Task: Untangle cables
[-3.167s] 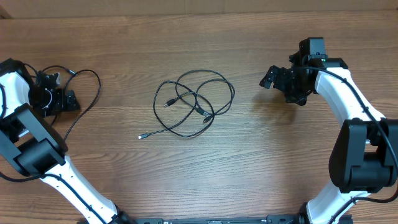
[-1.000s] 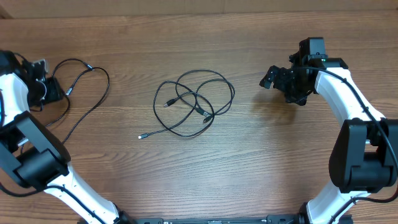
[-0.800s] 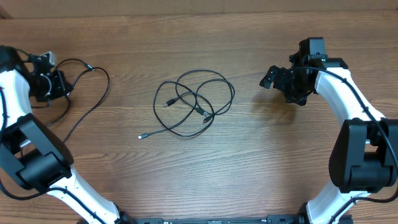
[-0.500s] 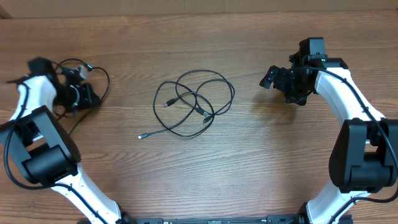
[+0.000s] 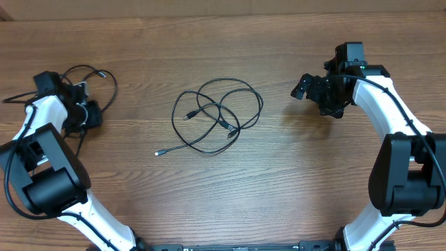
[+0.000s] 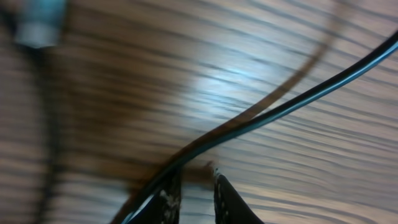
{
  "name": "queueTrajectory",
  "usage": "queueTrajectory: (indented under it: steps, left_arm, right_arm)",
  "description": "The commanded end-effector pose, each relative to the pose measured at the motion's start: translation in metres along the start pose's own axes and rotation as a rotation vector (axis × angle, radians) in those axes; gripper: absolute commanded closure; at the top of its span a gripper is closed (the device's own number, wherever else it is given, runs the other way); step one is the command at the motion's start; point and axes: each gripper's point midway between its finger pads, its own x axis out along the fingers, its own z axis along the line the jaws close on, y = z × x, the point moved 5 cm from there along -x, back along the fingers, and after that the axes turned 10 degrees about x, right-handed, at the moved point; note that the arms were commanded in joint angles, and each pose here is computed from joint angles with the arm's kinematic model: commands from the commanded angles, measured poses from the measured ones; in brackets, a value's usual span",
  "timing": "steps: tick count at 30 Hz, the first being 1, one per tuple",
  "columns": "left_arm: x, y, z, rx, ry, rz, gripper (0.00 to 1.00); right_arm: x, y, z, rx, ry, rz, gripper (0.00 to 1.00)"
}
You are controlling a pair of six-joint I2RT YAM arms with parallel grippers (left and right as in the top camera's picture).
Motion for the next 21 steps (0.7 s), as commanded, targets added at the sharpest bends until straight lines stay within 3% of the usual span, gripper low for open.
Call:
queueTrajectory:
  steps: [1, 14, 18, 21]
  left_arm:
    - [0.018, 0.037, 0.038, -0.109, -0.136, 0.125, 0.78]
    - [0.007, 0.052, 0.096, -0.257, -0.155, 0.040, 0.77]
    - [0.008, 0.045, 0.088, -0.263, -0.058, -0.009, 0.76]
    - [0.008, 0.039, 0.067, -0.334, 0.097, -0.041, 0.72]
  right_arm:
    - [-0.003, 0.001, 0.001, 0.002, -0.008, -0.002, 0.00]
    - [-0.003, 0.001, 0.001, 0.002, -0.008, -0.002, 0.00]
    - [-0.003, 0.002, 0.001, 0.002, -0.008, -0.002, 0.00]
    - [-0.003, 0.001, 0.001, 0.002, -0.008, -0.002, 0.00]
